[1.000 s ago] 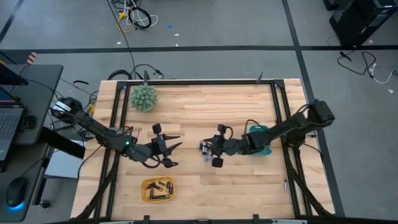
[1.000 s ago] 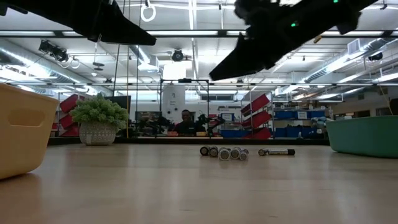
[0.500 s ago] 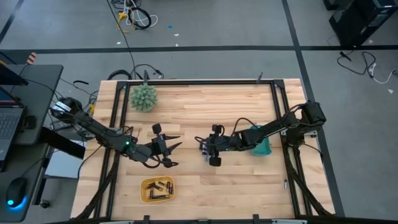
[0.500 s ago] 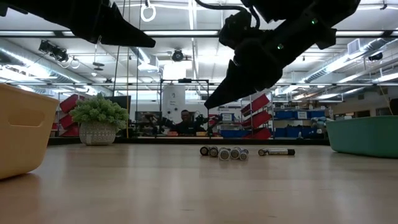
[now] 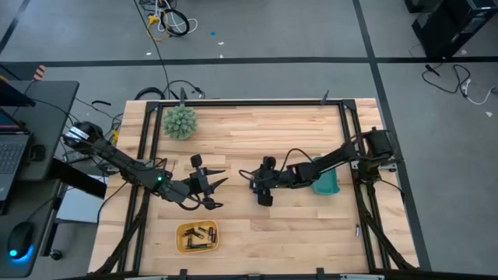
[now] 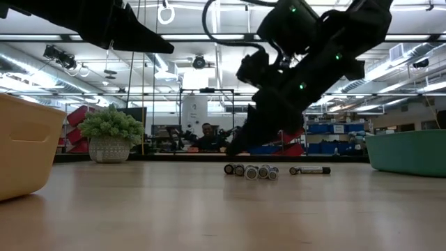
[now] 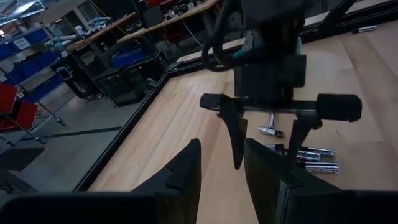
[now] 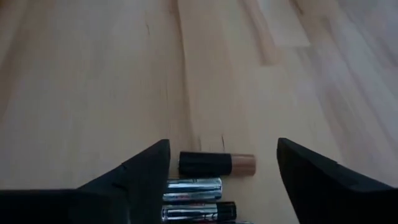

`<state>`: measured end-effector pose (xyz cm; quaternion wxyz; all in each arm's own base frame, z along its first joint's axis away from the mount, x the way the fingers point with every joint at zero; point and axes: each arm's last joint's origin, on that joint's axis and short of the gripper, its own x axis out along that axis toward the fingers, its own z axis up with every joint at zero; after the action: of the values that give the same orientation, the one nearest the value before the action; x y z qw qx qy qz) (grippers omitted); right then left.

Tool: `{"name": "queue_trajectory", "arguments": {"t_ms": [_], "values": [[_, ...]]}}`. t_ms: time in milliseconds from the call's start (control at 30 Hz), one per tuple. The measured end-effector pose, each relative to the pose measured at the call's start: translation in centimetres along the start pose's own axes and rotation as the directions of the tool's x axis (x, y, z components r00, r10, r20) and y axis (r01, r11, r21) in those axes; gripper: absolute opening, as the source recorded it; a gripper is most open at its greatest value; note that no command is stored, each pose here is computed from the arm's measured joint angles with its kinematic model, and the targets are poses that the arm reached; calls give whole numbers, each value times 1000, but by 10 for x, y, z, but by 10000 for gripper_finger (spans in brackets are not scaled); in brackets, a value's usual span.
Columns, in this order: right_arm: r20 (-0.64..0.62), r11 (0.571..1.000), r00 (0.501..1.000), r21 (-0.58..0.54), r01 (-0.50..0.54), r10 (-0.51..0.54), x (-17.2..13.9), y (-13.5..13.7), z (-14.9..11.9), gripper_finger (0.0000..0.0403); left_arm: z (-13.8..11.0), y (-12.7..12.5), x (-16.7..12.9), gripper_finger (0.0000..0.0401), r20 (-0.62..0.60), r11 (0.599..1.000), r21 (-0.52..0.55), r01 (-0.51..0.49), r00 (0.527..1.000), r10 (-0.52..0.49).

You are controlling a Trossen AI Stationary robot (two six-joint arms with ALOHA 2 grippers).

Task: Sort batteries
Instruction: Put the black battery into the yellow bin

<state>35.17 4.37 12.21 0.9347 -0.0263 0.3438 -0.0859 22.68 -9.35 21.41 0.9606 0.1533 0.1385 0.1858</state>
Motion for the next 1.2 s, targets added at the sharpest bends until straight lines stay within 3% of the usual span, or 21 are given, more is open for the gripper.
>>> {"name": "queue_trajectory", "arguments": {"t_ms": [367,1200], "values": [[-45,998,999,59,14,-11,15,-9,-11,311,0,1,1,117,-2,1000,28,-5,1000,5],[-53,995,998,94,-30,35,19,-16,-12,292,-1,2,2,117,-7,1000,29,-6,1000,6]]}}
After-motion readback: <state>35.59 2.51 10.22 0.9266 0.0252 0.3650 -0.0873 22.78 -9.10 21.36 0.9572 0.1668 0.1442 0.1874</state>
